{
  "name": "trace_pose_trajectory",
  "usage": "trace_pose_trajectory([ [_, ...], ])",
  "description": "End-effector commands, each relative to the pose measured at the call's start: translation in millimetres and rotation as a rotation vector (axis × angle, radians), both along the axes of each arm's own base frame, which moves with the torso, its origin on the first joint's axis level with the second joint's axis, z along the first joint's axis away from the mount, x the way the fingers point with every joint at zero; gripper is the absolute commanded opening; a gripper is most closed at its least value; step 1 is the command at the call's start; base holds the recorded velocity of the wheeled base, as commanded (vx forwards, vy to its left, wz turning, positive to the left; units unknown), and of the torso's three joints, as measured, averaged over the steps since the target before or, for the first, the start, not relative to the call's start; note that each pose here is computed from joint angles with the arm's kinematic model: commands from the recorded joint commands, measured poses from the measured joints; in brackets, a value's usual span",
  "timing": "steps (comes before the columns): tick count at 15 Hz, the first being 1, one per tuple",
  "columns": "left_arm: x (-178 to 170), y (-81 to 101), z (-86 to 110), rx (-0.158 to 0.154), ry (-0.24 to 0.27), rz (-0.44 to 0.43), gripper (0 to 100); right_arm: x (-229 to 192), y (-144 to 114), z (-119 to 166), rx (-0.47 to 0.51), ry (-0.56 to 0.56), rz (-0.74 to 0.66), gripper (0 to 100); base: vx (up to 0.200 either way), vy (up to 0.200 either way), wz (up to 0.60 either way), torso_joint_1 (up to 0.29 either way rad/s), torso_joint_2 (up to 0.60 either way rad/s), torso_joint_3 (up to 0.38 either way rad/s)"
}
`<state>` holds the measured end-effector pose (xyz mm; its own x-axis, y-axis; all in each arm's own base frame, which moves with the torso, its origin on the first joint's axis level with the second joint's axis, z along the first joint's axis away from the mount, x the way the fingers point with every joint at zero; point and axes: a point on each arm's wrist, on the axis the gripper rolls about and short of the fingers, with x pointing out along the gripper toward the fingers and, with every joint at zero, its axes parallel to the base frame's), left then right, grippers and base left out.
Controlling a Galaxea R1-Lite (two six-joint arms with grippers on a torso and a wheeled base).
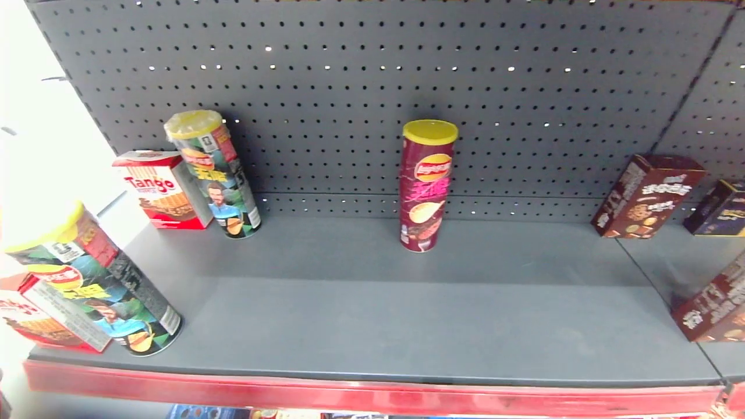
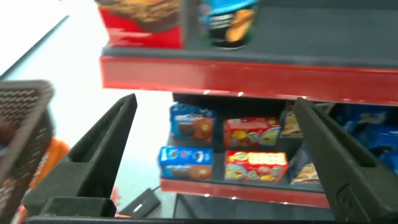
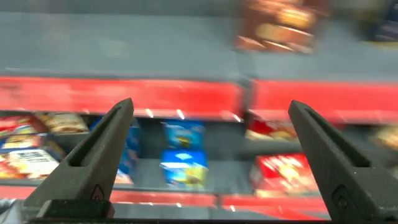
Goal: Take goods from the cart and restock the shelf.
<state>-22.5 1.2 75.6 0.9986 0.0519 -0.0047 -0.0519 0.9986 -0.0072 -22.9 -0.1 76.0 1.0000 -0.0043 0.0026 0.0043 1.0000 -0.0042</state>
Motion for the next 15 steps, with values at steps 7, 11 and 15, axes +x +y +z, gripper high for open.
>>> trace_pose_trajectory([
  [7,0.0,0.0,0.2,0.000,-0.002,0.000,100,0.0,0.0,0.0,0.001,-0.001,0.000,100,0.000,0.000,0.60,0.005,0.00,0.003],
  [11,0.0,0.0,0.2,0.000,-0.002,0.000,100,0.0,-0.1,0.2,0.004,-0.002,-0.003,100,0.000,0.000,0.30,0.002,0.00,0.002],
  [15,0.1,0.0,0.2,0.000,0.000,0.000,100,0.0,-0.1,0.2,0.004,-0.002,-0.003,100,0.000,0.000,0.00,0.000,0.00,0.000],
])
